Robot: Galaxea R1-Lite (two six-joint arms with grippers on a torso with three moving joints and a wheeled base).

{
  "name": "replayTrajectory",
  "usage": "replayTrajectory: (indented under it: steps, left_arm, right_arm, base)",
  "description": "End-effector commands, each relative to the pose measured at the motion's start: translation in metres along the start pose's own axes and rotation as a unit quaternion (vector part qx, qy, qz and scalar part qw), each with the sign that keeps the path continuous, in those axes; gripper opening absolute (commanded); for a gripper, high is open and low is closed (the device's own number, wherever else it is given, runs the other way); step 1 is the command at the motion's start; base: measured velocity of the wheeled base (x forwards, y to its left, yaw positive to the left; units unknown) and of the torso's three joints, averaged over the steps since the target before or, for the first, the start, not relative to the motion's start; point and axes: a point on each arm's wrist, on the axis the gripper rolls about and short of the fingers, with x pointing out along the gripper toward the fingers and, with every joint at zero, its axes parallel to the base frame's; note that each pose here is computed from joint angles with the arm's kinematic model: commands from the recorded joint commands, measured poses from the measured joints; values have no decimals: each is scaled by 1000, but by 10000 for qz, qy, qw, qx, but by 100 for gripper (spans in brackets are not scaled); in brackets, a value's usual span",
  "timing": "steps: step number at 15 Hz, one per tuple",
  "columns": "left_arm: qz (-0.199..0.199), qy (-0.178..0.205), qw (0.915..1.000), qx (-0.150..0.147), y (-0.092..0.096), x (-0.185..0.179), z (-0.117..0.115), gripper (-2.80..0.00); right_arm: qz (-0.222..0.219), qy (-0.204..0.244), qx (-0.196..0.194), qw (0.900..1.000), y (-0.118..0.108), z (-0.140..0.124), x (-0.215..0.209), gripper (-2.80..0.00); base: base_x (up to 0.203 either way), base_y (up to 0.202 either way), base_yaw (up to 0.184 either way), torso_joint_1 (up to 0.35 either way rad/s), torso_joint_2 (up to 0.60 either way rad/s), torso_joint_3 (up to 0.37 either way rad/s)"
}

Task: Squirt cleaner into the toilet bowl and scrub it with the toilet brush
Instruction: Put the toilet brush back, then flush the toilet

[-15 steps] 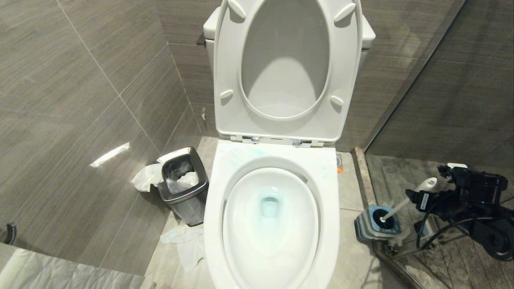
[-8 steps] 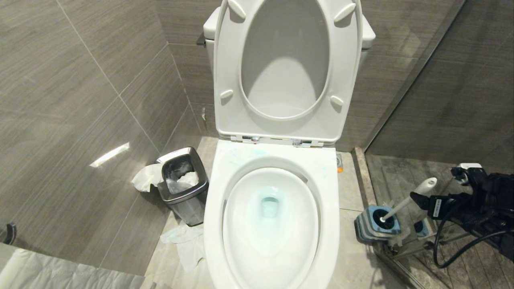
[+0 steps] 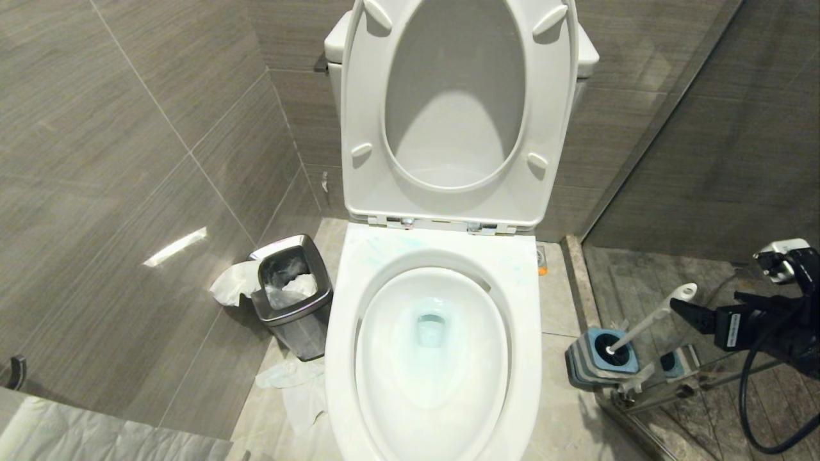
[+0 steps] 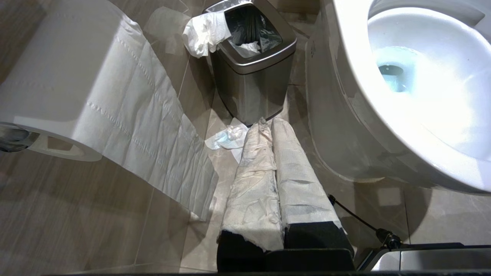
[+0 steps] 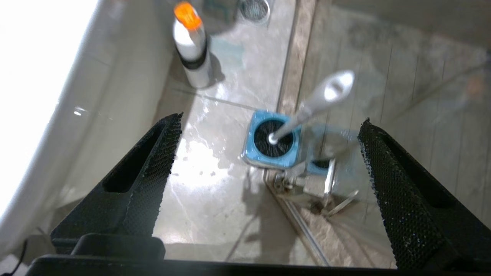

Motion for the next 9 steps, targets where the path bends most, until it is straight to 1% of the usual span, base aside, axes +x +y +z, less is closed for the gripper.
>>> replayTrajectory:
  steps: [1,3,7,8,9]
  left_arm:
    - [-1,8,10000,0,0,0,0,-280]
    - [-1,8,10000,0,0,0,0,-280]
    - [-1,8,10000,0,0,0,0,-280]
    - [-1,8,10000,0,0,0,0,-280]
    - [-1,8,10000,0,0,0,0,-280]
  right_arm:
    - [10,-360,-72,9993,0,23,-21,0]
    - [72,-365,-79,9993,0,33,-29,0]
    - [57,-521,-101,9986,1,37,-40,0]
    - [56,-531,-102,9985,1,38,-43,-280]
    - [52,-546,-104,9984,2,38,-48,-280]
  base:
    - [0,0,0,0,0,0]
    - [0,0,0,0,0,0]
    - [0,0,0,0,0,0]
    - [0,0,0,0,0,0]
    - [0,0,0,0,0,0]
